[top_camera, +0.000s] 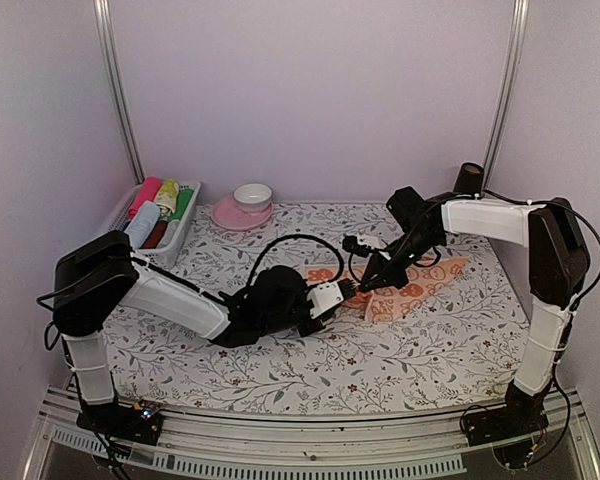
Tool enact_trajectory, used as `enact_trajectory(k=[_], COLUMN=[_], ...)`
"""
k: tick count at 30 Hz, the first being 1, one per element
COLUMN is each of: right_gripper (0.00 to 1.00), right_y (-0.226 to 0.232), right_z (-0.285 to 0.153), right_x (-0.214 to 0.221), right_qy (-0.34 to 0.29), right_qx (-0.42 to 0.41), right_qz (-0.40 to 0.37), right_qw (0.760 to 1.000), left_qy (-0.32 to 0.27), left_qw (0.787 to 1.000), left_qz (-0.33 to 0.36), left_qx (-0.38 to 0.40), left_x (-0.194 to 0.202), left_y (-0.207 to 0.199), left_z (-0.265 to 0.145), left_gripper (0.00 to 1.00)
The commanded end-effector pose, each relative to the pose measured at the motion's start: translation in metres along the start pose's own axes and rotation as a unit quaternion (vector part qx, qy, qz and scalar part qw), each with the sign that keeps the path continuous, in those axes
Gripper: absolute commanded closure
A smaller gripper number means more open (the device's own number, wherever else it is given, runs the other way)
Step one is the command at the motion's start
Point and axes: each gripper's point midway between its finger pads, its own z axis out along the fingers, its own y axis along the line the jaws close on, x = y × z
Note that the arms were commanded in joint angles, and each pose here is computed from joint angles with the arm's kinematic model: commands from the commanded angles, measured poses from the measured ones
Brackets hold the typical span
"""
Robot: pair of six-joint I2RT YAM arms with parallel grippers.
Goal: Roll the towels
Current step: Pass from the right arm to the left
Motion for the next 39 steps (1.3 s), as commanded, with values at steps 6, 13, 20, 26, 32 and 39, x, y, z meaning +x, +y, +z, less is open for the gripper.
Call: enact_trajectory(k=[6,13,20,26,32,39], right_gripper=[0.97,0.80,0.28,0.18,0.16,0.14], right_y=[0.001,0.002,0.003,-0.004,-0.005,-0.004], right_z=[0.005,0.003,-0.007,-0.014,-0.017,0.004], right_x=[0.004,0.004,0.011,0.020,0.020,0.037], right_qy=[-0.004,-0.008,-0.026,-0.016,-0.012,0.019], right_qx=[-0.014,-0.015,0.040,0.116,0.144,0.162], right_qz=[0.011,0.010,-0.062,-0.114,-0.142,-0.172], right_qw=[1.000,1.000,0.997,0.987,0.979,0.972], left_qy=[0.015,0.013,0.010,-0.011,-0.028,-0.035], left_qw=[1.000,1.000,0.990,0.976,0.967,0.962], left_qz=[-0.002,-0.020,-0.112,-0.168,-0.200,-0.214], left_qx=[-0.004,-0.017,-0.084,-0.141,-0.157,-0.164], left_x=[0.005,-0.005,-0.048,-0.072,-0.080,-0.086], left_y=[-0.005,0.004,0.060,0.101,0.113,0.119], left_z=[0.004,-0.001,-0.049,-0.102,-0.128,-0.136], left_gripper=[0.94,1.00,1.00,1.00,1.00,1.00])
